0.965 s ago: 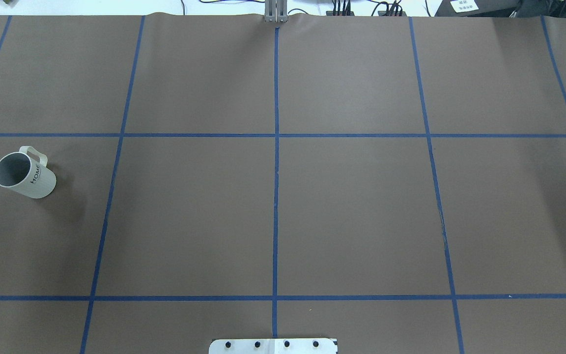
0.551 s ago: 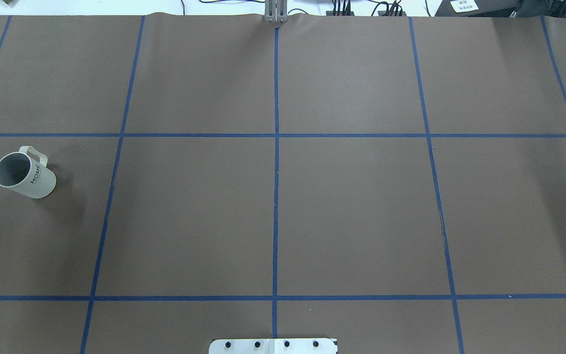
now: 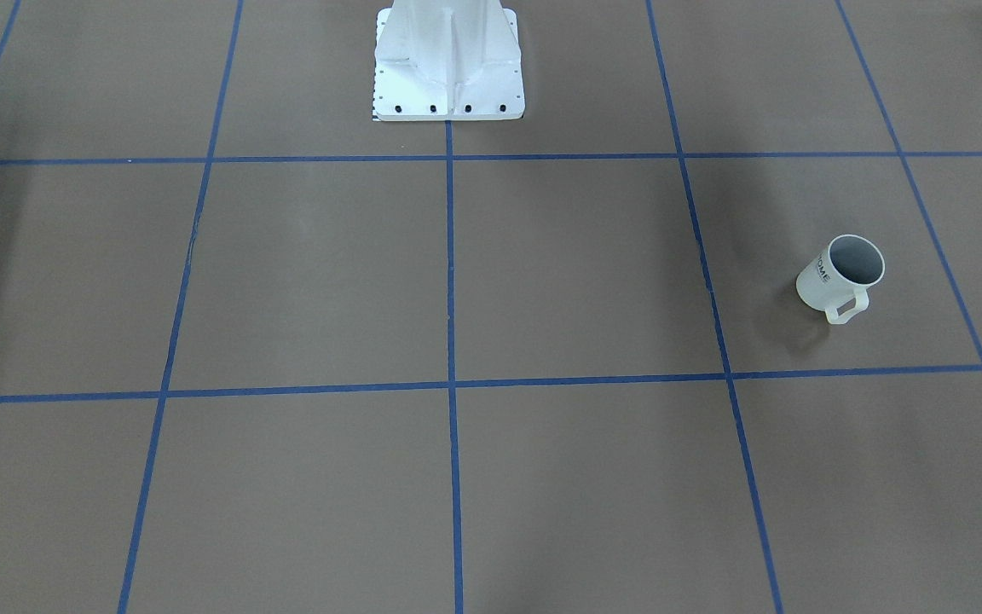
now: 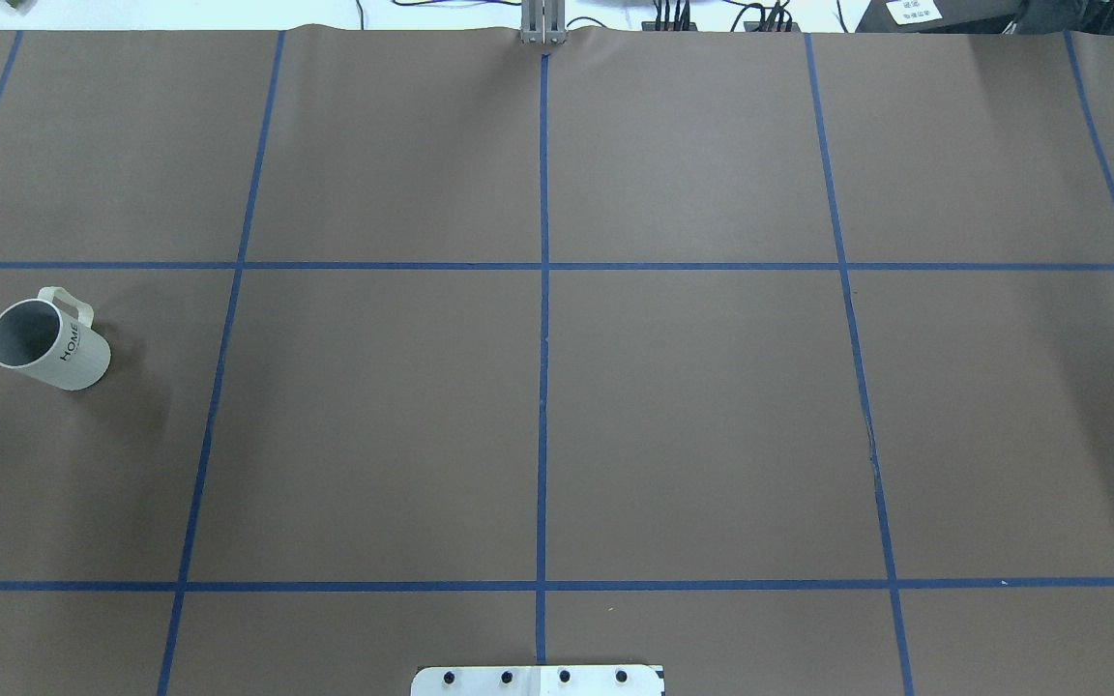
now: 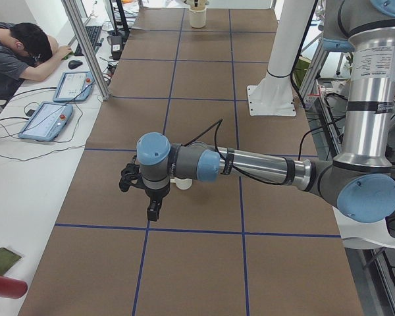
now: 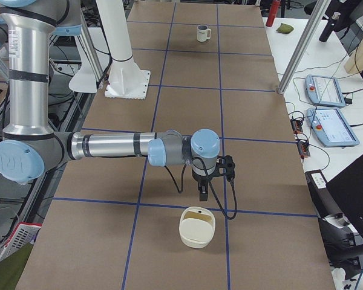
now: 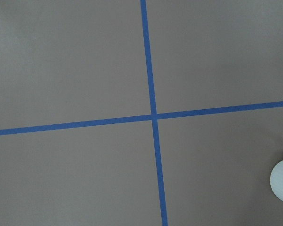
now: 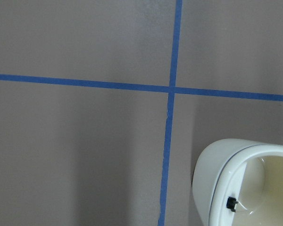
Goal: Left arm hands cup to right arm to dump lemon
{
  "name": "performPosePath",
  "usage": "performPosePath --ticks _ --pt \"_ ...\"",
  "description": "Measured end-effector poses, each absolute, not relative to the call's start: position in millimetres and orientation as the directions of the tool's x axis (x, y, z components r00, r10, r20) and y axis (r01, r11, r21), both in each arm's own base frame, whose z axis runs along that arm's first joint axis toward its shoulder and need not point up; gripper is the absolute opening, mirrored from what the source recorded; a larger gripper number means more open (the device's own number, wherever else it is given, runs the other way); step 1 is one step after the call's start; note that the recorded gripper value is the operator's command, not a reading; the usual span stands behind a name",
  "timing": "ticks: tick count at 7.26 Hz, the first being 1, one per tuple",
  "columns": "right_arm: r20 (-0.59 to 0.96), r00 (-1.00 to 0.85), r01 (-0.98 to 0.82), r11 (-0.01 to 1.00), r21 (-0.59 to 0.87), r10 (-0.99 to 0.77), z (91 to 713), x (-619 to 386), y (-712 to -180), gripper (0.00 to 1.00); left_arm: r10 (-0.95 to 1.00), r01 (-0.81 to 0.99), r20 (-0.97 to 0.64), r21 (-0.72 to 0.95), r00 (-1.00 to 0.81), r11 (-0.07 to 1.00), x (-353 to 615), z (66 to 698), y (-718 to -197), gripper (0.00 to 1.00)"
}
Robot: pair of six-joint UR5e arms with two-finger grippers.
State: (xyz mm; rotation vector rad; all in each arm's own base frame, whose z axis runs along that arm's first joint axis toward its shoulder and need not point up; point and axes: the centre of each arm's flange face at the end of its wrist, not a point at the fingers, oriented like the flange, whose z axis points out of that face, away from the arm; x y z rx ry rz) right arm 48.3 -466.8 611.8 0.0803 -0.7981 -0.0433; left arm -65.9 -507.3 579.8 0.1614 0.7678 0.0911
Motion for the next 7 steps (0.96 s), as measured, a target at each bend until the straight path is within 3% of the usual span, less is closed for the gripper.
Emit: performPosePath --ticks 3,7 --pt "0.710 0.699 0.012 0.993 0.117 -0.092 600 47 -478 1.00 0.174 -0.032 -0.716 0.207 0.676 0.978 -42 565 -512 1.00" --pt "0.707 0.698 0.012 0.989 0.147 -0.113 592 46 -484 1.00 -0.067 0.135 -0.803 0.017 0.593 0.991 34 538 -511 1.00"
